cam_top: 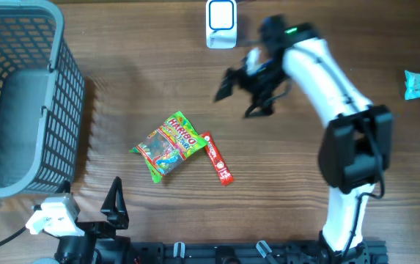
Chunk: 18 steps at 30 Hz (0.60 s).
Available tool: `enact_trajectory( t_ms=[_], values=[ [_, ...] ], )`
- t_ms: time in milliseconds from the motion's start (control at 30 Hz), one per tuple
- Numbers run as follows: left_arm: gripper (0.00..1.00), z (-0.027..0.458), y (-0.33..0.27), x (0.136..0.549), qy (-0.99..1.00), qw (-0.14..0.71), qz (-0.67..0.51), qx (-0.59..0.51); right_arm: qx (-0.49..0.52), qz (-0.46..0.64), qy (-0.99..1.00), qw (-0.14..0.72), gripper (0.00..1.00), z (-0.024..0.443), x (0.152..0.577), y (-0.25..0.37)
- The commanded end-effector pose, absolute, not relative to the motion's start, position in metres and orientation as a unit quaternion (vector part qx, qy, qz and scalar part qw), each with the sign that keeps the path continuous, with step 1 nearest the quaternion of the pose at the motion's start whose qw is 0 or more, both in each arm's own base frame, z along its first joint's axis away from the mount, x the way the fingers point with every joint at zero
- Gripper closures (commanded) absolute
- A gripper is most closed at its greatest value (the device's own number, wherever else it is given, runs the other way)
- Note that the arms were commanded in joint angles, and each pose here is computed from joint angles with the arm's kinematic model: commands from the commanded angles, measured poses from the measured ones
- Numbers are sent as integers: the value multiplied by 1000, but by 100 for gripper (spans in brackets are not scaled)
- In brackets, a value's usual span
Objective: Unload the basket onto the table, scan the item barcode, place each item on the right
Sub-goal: 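Grasp the Haribo gummy bag with the right gripper and lift it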
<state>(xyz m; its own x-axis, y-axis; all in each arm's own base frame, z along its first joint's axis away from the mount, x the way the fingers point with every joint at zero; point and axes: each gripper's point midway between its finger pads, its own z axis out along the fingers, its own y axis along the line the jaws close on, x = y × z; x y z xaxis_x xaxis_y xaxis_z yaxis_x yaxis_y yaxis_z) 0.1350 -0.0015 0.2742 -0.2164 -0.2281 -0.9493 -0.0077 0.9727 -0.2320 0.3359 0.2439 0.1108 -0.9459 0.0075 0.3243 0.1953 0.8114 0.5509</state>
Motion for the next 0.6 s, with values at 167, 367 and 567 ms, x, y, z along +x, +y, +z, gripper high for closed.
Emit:
enact_trajectory(
  t_ms=[167,367,567],
  values=[
    [0,274,-4,135,775,622,-91,-68,-205,-178,-945,184,0,88,277,326],
    [0,274,-4,135,775,622,-91,-68,-291,-115,-943,117,0,74,271,341],
    [0,274,-4,135,775,622,-91,-68,-332,-95,-933,100,0,49,262,358]
  ],
)
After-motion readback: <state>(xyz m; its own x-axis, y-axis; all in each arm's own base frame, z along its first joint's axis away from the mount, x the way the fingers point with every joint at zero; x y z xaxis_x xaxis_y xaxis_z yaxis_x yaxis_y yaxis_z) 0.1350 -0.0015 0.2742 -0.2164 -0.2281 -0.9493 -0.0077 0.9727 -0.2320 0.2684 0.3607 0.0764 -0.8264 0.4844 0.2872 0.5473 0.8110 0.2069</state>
